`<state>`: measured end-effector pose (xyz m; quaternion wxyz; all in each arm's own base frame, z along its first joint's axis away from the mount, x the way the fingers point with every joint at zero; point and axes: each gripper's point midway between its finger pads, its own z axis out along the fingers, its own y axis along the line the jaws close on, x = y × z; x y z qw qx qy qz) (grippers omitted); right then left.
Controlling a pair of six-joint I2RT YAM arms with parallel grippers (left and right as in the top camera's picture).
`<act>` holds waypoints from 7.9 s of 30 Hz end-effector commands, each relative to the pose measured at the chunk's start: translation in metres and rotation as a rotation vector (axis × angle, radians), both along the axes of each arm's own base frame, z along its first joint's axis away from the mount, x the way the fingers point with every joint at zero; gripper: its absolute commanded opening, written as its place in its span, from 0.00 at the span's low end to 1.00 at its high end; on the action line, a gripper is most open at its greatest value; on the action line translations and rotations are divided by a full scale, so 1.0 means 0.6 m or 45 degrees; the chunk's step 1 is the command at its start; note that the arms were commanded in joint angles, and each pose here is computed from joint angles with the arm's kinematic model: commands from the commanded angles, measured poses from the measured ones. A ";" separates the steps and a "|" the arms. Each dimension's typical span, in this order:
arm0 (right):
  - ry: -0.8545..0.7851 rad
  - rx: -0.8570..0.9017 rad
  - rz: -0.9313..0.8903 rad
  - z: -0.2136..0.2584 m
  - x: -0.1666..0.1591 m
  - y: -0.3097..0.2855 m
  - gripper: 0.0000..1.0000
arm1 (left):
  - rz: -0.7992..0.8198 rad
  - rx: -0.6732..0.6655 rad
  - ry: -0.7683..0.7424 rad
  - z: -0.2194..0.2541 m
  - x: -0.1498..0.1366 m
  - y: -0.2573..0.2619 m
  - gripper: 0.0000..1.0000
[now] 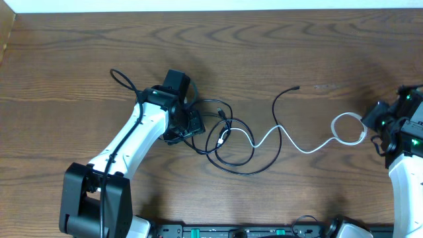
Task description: Untangle cables
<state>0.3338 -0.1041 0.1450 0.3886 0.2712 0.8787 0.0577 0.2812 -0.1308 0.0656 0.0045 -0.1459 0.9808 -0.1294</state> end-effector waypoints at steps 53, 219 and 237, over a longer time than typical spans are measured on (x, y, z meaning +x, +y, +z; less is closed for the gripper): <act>-0.296 0.579 0.699 0.150 0.136 0.294 0.01 | -0.092 0.030 0.008 -0.011 -0.012 0.006 0.65; 0.672 0.201 1.350 -0.070 -0.029 0.478 0.68 | -0.334 -0.411 -1.014 0.363 0.003 -0.051 0.07; 0.814 0.097 1.613 -0.222 -0.110 0.684 0.49 | -0.213 -0.915 -1.123 0.476 0.010 0.010 0.08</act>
